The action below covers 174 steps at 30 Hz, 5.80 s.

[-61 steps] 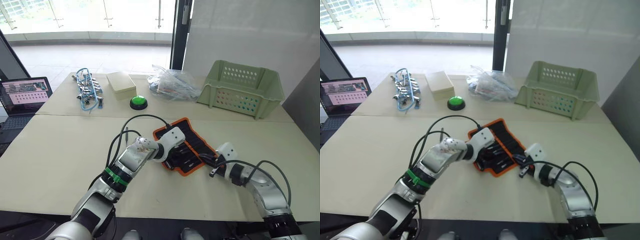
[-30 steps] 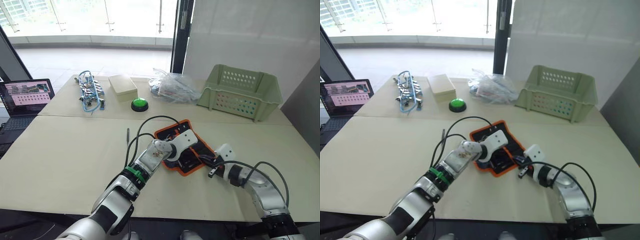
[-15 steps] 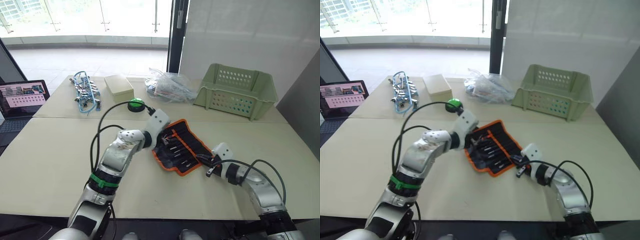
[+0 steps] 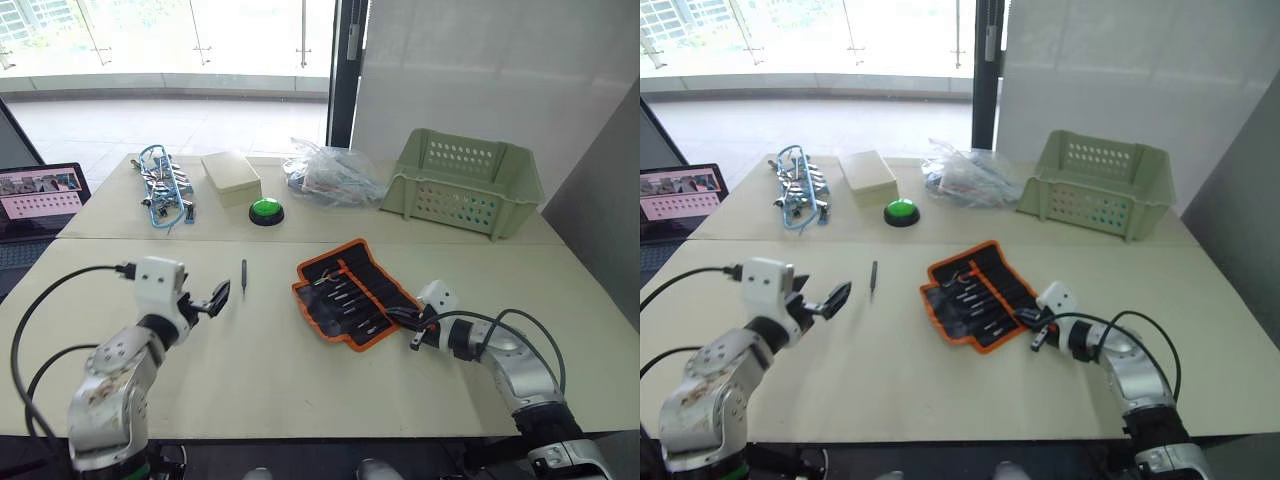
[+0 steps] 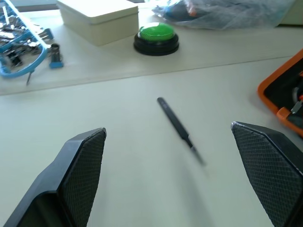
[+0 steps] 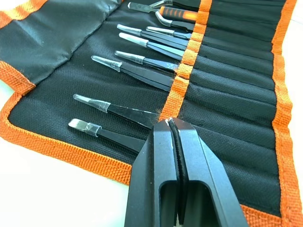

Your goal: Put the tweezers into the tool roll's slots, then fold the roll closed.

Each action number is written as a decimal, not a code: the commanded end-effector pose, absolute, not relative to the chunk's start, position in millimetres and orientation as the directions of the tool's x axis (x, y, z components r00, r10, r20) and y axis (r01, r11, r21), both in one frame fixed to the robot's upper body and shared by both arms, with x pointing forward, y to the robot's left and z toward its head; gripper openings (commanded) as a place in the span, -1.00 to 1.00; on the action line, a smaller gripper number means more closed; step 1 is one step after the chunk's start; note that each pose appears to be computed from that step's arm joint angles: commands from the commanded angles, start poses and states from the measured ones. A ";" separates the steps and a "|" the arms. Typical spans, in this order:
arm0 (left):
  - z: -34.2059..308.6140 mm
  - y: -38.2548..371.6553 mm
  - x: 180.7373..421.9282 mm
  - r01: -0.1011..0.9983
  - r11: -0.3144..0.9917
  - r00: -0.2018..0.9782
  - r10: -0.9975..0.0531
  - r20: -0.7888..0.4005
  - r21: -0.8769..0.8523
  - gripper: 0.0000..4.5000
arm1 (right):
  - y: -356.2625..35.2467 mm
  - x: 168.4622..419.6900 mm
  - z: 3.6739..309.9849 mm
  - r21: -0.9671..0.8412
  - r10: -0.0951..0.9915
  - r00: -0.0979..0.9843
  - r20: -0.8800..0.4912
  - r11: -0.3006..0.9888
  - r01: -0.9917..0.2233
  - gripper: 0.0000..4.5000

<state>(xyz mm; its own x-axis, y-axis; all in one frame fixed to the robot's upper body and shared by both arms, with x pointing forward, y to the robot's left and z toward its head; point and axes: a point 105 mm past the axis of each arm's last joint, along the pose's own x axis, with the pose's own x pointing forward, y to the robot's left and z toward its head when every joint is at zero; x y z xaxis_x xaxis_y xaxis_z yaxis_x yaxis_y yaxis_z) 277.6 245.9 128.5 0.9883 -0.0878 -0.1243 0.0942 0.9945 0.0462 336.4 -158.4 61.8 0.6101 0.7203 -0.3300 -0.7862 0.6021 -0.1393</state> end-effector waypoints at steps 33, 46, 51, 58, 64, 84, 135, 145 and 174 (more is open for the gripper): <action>118.6 222.1 300.2 -0.029 0.996 1.000 0.030 0.007 -0.079 0.99 | -166.5 316.8 8.0 -0.040 0.677 0.533 -0.508 0.600 -0.799 -1.00; 102.1 160.4 362.1 0.014 0.998 0.985 -0.023 -0.171 -0.053 0.99 | -166.7 314.5 11.2 -0.046 0.671 0.555 -0.493 0.617 -0.786 -1.00; 89.3 157.0 364.8 -0.002 0.999 0.970 -0.006 -0.244 -0.034 0.99 | -169.2 314.9 11.9 -0.053 0.660 0.572 -0.488 0.632 -0.773 -1.00; 86.5 142.8 365.4 0.012 0.999 0.964 -0.024 -0.267 -0.048 0.32 | -168.9 313.1 12.3 -0.050 0.658 0.577 -0.484 0.638 -0.769 -1.00; 86.0 145.5 371.7 -0.006 0.998 0.963 -0.009 -0.268 -0.058 -0.55 | -169.7 313.5 13.9 -0.052 0.656 0.580 -0.483 0.640 -0.767 -1.00; 165.2 158.9 386.0 0.062 0.997 0.994 -0.065 0.085 0.044 -0.99 | -166.0 312.4 15.0 -0.051 0.661 0.575 -0.481 0.635 -0.771 -1.00; 113.6 -8.0 332.3 0.904 0.416 0.401 -0.746 -0.532 0.099 -0.99 | -177.5 297.2 24.0 -0.105 0.576 0.679 -0.454 0.723 -0.683 -1.00; 109.1 -32.6 347.2 0.902 0.415 0.417 -0.767 -0.488 0.119 -0.99 | -173.3 293.6 16.6 -0.090 0.583 0.661 -0.472 0.714 -0.694 -1.00; 135.0 16.5 349.5 0.959 0.276 0.273 -0.861 -0.430 0.056 0.92 | -169.5 295.1 7.4 -0.080 0.593 0.637 -0.493 0.698 -0.712 -1.00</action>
